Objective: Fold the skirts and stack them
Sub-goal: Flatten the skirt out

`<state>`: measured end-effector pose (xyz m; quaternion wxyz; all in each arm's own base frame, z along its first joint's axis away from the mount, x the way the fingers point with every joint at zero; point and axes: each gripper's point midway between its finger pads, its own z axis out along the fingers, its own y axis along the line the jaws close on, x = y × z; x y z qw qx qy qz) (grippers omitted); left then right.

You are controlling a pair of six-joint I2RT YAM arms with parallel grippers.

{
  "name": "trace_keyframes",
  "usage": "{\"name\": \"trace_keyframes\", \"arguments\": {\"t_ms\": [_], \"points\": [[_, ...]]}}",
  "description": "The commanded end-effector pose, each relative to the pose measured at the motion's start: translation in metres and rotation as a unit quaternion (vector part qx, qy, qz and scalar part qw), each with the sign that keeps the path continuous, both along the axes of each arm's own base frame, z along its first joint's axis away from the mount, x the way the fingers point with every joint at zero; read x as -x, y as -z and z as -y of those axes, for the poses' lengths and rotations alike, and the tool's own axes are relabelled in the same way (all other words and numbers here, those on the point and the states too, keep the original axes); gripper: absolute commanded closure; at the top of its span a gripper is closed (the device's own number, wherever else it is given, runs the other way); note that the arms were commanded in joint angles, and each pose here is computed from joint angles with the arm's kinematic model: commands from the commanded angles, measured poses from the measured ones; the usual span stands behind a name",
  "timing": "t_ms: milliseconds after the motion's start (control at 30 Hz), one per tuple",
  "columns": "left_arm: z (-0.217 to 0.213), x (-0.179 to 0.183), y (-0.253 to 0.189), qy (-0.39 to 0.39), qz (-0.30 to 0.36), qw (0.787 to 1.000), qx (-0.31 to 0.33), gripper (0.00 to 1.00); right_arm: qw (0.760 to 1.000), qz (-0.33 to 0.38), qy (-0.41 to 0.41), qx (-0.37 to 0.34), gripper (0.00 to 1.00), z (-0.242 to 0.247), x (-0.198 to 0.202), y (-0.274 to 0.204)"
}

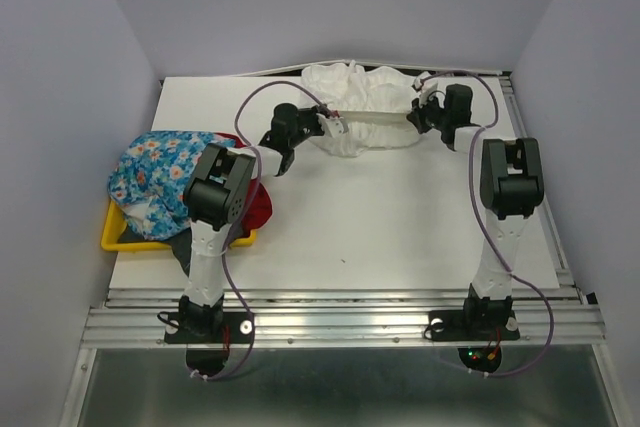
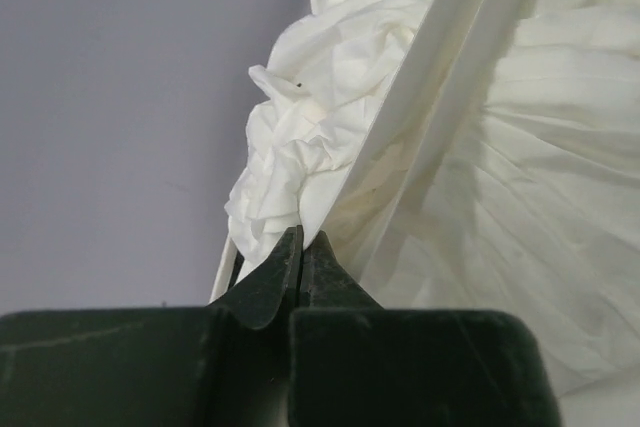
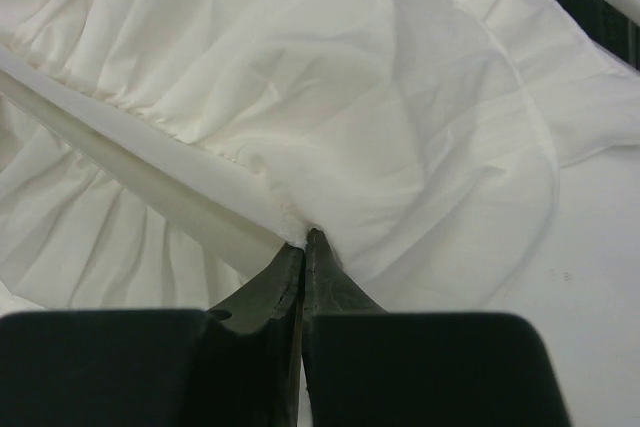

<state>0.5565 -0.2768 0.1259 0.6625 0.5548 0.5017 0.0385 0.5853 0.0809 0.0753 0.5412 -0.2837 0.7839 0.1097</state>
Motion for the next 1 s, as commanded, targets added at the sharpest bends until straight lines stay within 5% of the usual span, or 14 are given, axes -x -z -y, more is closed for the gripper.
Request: {"name": "trace_keyframes", "arguments": {"t_ms": [0,333,633,800,967], "points": [[-0.02,-0.011,-0.119,-0.041,0.134,0.989,0.055,1.0,0.994,0.107,0.017,0.027,0.99,0.017,-0.014,-0.082],[-0.033,-0.008,-0.166,-0.074,0.141,0.983,0.095,1.0,0.99,0.132,0.042,0.025,0.99,0.024,-0.023,-0.13],[-0.036,0.042,-0.144,-0.038,0.116,0.991,0.049,1.0,0.994,0.07,-0.043,0.068,0.99,0.01,0.04,-0.104],[-0.037,0.101,-0.131,-0.002,0.077,0.997,0.031,0.92,0.985,0.027,-0.129,0.111,0.99,-0.002,0.106,-0.079],[-0.024,0.2,-0.047,0.096,-0.007,0.994,-0.046,0.79,0.962,-0.03,-0.224,0.153,0.99,-0.019,0.199,-0.035]]}}
